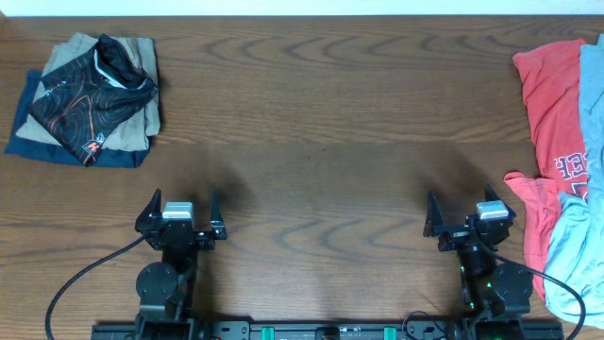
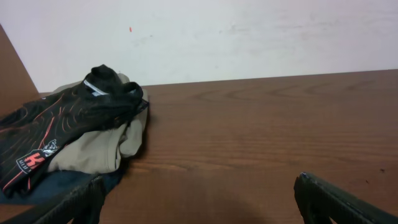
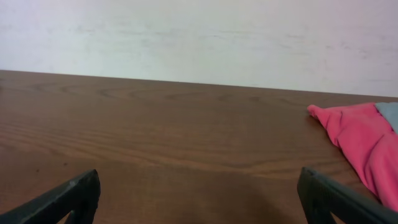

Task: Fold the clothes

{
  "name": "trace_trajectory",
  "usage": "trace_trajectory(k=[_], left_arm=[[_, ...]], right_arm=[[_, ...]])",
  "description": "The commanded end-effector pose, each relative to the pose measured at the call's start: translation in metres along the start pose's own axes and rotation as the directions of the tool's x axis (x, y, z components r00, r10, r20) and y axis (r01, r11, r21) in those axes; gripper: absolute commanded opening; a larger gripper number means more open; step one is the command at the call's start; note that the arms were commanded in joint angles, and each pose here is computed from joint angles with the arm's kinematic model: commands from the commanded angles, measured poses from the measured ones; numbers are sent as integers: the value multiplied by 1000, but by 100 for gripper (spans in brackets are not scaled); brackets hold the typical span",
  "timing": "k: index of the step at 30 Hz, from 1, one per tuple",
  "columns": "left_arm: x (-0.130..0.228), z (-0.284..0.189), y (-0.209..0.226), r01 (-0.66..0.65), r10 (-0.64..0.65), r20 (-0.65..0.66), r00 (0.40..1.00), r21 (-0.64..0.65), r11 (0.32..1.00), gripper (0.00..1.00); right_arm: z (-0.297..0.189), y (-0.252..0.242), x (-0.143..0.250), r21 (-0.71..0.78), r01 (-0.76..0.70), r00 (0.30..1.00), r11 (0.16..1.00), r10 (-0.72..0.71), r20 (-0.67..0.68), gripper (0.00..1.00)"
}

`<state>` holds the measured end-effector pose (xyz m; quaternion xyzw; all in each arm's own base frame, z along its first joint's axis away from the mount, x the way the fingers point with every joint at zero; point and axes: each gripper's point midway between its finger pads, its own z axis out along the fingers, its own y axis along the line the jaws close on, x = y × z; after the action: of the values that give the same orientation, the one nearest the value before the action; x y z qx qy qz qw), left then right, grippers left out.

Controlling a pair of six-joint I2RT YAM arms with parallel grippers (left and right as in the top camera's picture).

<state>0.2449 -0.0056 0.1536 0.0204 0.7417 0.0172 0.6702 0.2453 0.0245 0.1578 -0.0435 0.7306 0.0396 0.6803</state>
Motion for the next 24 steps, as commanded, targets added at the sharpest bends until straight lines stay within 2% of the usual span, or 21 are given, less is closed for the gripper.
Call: trace_trajectory(k=[1, 3, 7, 12, 15, 24], left_arm=[[16, 1, 4, -16, 15, -50, 999, -21, 1000, 98], [16, 1, 4, 26, -28, -50, 998, -23, 999, 98], [16, 1, 4, 121, -122, -48, 991, -27, 992, 98], [7, -1, -10, 134, -131, -45, 990, 56, 989, 98], [-3, -2, -14, 135, -131, -50, 990, 79, 988, 98], [-30, 2, -14, 137, -118, -230, 966, 69, 988, 97]], right_arm=[[0, 2, 1, -6, 10, 1000, 1000, -10, -1, 99], [0, 3, 1, -13, -1, 1000, 1000, 1, -1, 99], [0, 4, 1, -19, -136, 991, 991, 136, -4, 99], [0, 7, 1, -38, -141, 990, 989, 141, -12, 99], [-1, 1, 2, 6, -178, 983, 984, 179, -36, 99], [-12, -18, -13, 150, -177, 961, 973, 204, -186, 99]])
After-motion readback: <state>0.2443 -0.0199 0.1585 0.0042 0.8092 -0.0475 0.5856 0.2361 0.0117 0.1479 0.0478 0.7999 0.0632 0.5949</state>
